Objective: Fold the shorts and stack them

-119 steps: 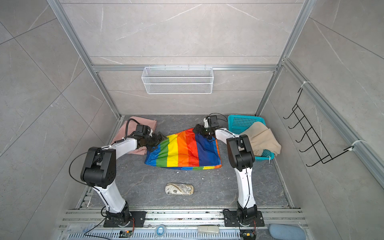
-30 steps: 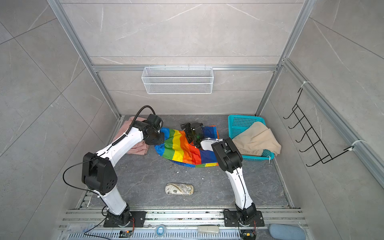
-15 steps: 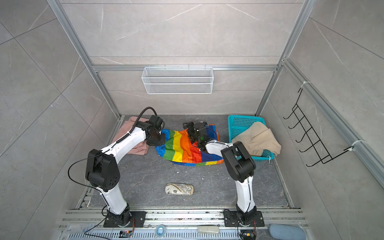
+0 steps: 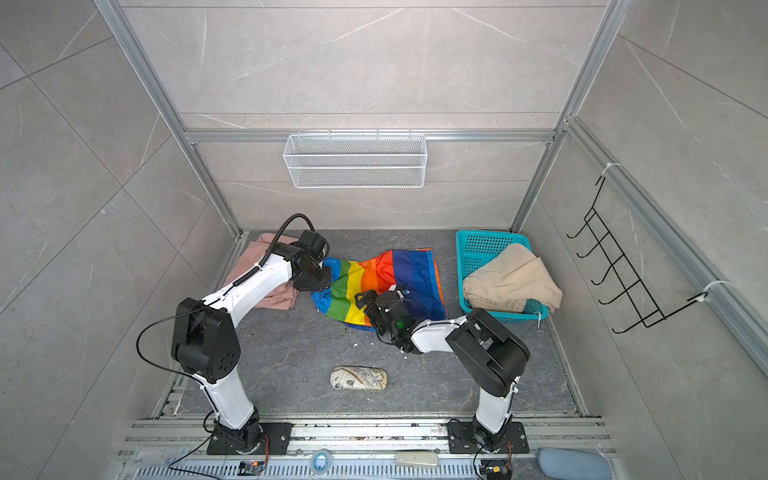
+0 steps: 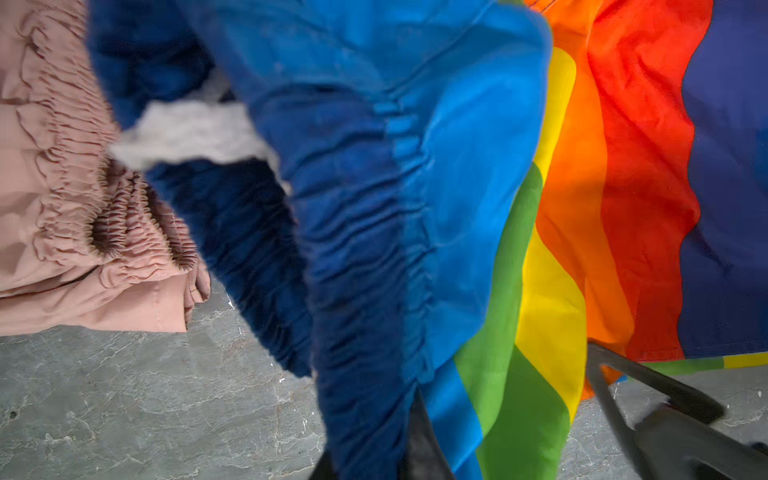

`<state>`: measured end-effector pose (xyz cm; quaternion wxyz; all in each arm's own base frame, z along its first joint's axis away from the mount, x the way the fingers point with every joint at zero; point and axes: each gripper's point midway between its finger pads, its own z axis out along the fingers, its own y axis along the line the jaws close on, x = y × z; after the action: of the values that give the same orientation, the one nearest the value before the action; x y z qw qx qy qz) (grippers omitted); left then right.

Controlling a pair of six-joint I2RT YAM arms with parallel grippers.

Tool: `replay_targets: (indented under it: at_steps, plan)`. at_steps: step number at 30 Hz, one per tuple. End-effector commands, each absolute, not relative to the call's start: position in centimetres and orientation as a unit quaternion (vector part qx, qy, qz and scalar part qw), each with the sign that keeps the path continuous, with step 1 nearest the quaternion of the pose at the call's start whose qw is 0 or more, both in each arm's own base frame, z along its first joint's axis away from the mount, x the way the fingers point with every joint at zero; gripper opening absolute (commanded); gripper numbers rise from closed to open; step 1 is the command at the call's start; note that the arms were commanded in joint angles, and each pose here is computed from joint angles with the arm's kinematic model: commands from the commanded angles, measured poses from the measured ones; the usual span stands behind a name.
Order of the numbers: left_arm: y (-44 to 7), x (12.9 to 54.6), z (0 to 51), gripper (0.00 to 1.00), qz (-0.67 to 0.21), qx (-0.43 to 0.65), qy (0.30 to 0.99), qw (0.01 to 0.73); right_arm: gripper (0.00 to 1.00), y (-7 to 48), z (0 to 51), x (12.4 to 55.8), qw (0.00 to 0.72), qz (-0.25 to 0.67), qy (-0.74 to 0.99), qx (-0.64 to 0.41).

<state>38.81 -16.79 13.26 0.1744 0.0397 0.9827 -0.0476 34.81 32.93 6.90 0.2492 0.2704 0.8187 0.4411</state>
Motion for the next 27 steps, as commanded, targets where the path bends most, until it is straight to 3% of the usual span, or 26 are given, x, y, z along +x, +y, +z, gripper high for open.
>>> replay_targets:
  at_steps: [1, 7, 13, 19, 27]
  plan:
    - [-17.1, 39.5, 15.1, 0.0, -0.057, 0.045, 0.978, 0.197, 0.99, 32.9, 5.2, 34.6, 0.258, 0.444, 0.81, 0.283]
    - [-16.3, 39.4, 15.2, 0.0, -0.036, 0.052, 0.979, 0.195, 0.99, 34.5, 3.6, 32.6, 0.232, 0.446, 0.821, 0.27]
    - [-13.9, 39.3, 16.3, 0.0, 0.04, 0.079, 0.977, 0.192, 0.99, 37.1, 8.9, 31.4, 0.22, 0.492, 0.811, 0.226]
    - [-12.0, 39.3, 17.6, 0.0, 0.102, 0.109, 0.971, 0.186, 1.0, 31.0, 10.8, 32.4, 0.235, 0.378, 0.877, 0.184]
    - [-13.6, 40.1, 20.9, 0.0, 0.075, 0.117, 0.971, 0.194, 1.0, 22.9, 6.3, 34.5, 0.186, 0.275, 0.932, 0.149]
